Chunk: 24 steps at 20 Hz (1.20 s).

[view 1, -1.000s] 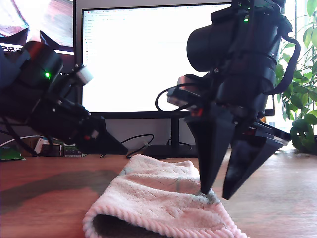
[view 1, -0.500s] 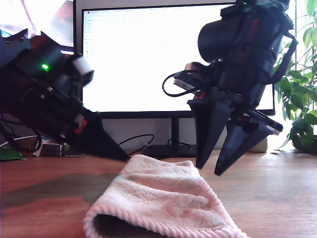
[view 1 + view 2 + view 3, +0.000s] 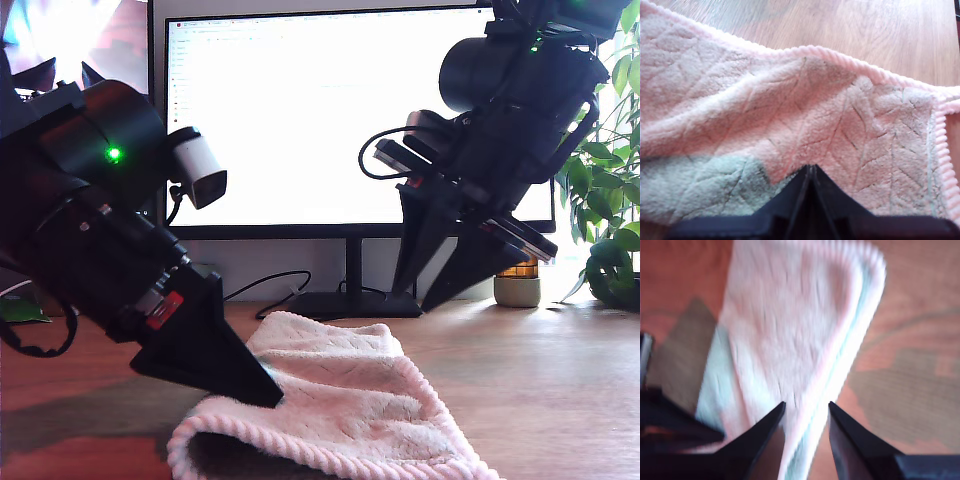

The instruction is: Fold the tea towel to a neat square and place it to the right

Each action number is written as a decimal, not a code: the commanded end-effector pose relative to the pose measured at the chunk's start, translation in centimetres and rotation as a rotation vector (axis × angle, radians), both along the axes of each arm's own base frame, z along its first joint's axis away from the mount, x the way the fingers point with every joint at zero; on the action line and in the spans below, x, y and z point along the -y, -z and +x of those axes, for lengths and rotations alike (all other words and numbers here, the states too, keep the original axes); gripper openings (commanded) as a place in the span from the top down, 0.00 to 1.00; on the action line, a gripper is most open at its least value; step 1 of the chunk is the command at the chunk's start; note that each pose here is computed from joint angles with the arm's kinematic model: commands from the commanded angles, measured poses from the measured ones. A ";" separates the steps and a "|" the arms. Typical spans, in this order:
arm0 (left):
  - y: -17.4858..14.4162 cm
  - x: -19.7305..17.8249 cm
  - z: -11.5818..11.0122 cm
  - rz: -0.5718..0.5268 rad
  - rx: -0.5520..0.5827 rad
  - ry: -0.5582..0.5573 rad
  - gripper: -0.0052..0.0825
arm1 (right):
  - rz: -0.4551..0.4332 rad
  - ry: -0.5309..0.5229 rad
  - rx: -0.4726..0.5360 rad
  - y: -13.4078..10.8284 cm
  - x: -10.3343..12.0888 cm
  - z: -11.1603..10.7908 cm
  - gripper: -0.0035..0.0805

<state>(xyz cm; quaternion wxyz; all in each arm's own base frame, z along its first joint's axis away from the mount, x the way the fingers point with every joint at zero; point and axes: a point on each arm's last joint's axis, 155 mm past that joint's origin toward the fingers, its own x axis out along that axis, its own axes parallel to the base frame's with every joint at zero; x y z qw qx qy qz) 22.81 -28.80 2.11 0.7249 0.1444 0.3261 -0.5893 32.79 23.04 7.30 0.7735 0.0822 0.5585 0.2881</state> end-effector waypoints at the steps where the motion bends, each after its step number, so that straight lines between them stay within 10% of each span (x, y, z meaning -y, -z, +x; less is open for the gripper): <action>1: -0.2 -0.1 -0.9 -0.006 0.009 0.015 0.96 | 0.023 0.009 0.004 -0.1 -0.4 0.5 0.69; 24: 1.9 -1.8 -2.0 0.077 -0.030 -0.001 0.96 | 0.085 0.084 -0.086 3.6 -2.0 2.1 0.69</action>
